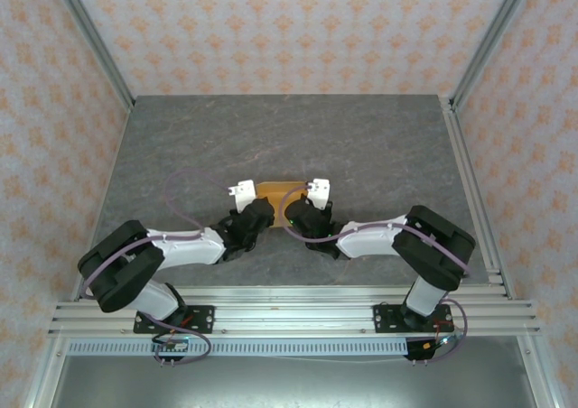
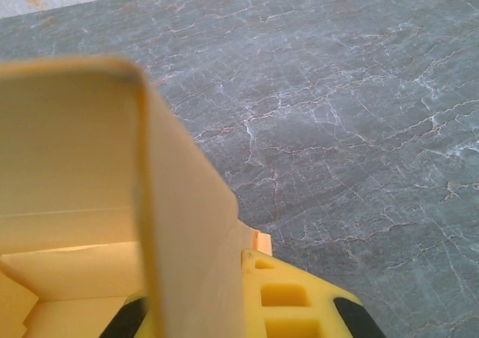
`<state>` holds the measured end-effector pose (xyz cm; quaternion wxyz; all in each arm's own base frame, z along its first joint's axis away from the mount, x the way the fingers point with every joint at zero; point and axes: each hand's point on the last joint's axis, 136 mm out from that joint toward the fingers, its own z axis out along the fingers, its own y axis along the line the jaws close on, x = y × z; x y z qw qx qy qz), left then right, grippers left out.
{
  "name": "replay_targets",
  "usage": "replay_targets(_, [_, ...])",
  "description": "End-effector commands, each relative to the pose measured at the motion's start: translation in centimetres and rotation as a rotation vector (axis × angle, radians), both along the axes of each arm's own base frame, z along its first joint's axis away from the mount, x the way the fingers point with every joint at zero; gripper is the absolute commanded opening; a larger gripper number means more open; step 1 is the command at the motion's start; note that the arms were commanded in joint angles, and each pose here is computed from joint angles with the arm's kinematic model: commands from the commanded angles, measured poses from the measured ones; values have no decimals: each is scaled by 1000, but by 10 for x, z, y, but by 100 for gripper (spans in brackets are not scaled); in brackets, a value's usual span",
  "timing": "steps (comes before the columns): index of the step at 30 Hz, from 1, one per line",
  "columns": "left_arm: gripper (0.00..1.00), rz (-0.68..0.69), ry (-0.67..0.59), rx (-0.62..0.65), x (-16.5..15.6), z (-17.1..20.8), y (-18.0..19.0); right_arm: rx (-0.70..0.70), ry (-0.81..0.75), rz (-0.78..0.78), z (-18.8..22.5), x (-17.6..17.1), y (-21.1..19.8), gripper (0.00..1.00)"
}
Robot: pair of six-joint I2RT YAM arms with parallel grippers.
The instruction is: Fold the paper box
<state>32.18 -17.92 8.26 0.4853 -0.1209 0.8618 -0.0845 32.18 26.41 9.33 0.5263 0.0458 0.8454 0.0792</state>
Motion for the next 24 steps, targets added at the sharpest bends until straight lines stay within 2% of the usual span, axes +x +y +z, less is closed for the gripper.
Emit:
replay_targets(1, [33, -37, 55, 2, -14, -8, 3, -128, 98, 18, -42, -14, -16, 0])
replay_targets(7, [39, -122, 58, -57, -23, 6, -7, -162, 90, 38, -46, -16, -19, 0])
replay_targets(12, [56, -171, 47, -126, -36, 18, -8, -175, 81, 42, -49, -15, -19, 0])
replay_targets(17, [69, -192, 36, -202, -54, 32, 0, -189, 76, 48, -50, -15, -17, 0])
replay_targets(24, [76, -126, -21, -263, -77, 66, 35, -219, 58, 83, -48, -16, -7, 0])
